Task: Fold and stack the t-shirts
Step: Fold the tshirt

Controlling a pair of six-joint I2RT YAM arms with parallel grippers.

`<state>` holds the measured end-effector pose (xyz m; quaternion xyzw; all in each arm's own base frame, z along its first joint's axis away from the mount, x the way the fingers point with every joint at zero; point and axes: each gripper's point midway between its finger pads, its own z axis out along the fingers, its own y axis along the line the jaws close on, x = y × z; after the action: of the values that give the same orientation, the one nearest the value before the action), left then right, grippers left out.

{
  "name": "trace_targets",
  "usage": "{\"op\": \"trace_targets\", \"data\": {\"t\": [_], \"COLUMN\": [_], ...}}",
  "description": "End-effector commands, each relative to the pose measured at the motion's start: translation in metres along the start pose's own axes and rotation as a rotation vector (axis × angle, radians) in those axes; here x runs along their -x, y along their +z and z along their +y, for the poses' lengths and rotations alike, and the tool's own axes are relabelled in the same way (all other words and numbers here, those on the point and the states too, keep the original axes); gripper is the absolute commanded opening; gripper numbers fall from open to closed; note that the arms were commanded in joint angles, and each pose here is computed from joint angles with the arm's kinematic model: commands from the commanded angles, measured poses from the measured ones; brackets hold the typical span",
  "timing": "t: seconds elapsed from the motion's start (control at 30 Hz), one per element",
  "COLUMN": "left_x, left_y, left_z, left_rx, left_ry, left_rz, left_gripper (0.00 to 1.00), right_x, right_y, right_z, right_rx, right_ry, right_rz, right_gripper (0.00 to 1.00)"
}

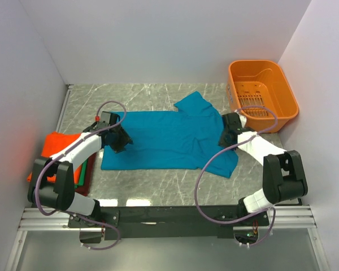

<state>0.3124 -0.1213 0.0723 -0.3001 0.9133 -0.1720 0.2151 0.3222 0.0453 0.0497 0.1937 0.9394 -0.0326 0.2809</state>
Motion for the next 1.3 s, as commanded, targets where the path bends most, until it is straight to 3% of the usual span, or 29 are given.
{"op": "trace_targets", "data": {"t": [0.0, 0.4, 1.27], "left_x": [0.004, -0.006, -0.007], "left_y": [-0.011, -0.013, -0.009], "left_z": [-0.013, -0.006, -0.005], "left_rx": [-0.059, -0.059, -0.058], "left_ry": [0.030, 0.048, 0.046], "left_rz": [-0.026, -0.005, 0.003], "left_gripper": [0.53, 0.53, 0.52], "right_x": [-0.008, -0.012, 0.001], "right_y": [-0.001, 0.007, 0.032], "right_z": [0.007, 0.007, 0.004], "right_rx": [0.140, 0.210, 0.148], "right_ry": [0.098, 0.291, 0.312], "right_rz": [0.029, -0.002, -0.014], "right_gripper": [0.40, 0.36, 0.30]}}
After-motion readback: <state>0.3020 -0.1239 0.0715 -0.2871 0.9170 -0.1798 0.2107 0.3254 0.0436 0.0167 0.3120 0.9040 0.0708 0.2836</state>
